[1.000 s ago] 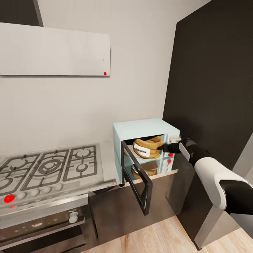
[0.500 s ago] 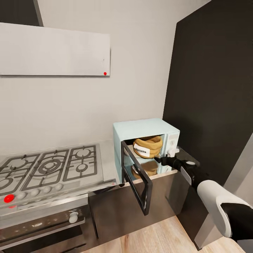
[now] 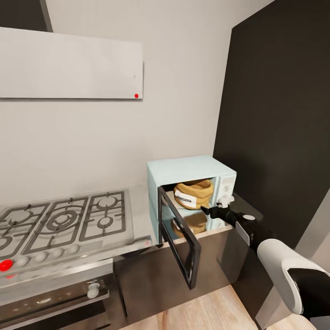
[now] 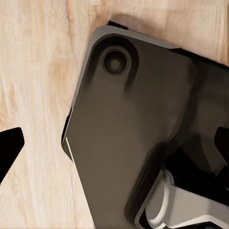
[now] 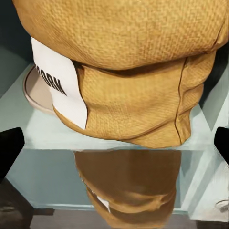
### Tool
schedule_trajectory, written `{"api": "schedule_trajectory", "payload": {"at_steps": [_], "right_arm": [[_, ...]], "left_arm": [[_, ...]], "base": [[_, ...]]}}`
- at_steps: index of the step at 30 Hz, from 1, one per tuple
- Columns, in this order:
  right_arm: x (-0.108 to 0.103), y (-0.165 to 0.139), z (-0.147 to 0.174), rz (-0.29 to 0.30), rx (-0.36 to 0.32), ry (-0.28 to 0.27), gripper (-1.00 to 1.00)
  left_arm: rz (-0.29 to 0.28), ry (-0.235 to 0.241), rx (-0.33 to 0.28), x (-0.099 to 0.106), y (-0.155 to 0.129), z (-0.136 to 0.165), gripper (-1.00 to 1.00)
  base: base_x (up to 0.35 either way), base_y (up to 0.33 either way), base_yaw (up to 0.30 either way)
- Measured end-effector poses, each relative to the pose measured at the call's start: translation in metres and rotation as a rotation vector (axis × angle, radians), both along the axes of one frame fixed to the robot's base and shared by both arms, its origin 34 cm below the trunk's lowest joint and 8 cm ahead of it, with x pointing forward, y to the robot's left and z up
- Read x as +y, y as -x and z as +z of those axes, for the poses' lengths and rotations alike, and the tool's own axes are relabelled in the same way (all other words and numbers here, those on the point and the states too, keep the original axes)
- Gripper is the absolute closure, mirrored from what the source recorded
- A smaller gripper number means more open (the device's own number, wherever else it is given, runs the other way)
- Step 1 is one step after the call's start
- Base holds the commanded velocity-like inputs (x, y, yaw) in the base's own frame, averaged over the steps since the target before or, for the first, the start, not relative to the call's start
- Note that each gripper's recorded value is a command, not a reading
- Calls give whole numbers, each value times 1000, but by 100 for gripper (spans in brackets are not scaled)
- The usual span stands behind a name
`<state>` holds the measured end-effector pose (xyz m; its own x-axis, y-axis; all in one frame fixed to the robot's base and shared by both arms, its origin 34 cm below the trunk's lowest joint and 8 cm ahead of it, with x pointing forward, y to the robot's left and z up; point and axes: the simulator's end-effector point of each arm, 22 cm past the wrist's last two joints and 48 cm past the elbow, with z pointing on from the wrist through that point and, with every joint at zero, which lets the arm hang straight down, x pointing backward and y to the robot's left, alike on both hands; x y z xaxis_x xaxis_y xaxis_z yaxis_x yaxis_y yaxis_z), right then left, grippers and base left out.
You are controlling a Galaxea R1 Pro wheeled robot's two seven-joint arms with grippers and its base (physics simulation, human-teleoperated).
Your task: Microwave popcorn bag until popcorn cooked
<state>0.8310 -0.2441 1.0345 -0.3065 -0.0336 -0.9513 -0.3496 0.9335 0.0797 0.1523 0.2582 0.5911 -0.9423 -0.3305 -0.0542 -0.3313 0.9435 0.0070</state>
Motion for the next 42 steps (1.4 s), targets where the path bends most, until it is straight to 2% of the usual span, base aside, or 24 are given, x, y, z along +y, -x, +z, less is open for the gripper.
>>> {"api": "schedule_trajectory", "payload": {"at_steps": [9, 14, 22, 25, 31, 35, 38, 41, 42], "right_arm": [[3, 2, -4, 3, 10, -5, -100], [30, 12, -27, 31, 62, -28, -100], [45, 17, -37, 52, 87, -35, -100], [63, 20, -40, 74, 94, -47, -100], [63, 21, -42, 75, 100, -46, -100], [67, 23, -37, 120, 92, -59, -100], [68, 23, -34, 127, 88, -64, -100], [65, 17, -19, 125, 59, -64, -100], [58, 13, -12, 118, 44, -59, -100]], "left_arm": [[0, 0, 0, 0, 0, 0, -100], [0, 0, 0, 0, 0, 0, -100], [0, 0, 0, 0, 0, 0, -100], [0, 0, -1, 0, -1, 0, -100], [1, 2, -1, -2, -1, 0, -100], [4, 3, -1, -3, -1, 0, -100], [5, 2, -1, -3, -1, 0, -100], [5, 2, -1, -3, -1, 0, -100], [5, 2, -1, -3, -1, 0, -100]], "base": [[230, 0, 0], [230, 0, 0], [225, 0, 0], [110, 0, 0], [-27, 0, 0], [-300, 0, 0], [-339, 0, 0], [-342, 0, 0], [-342, 0, 0]]}}
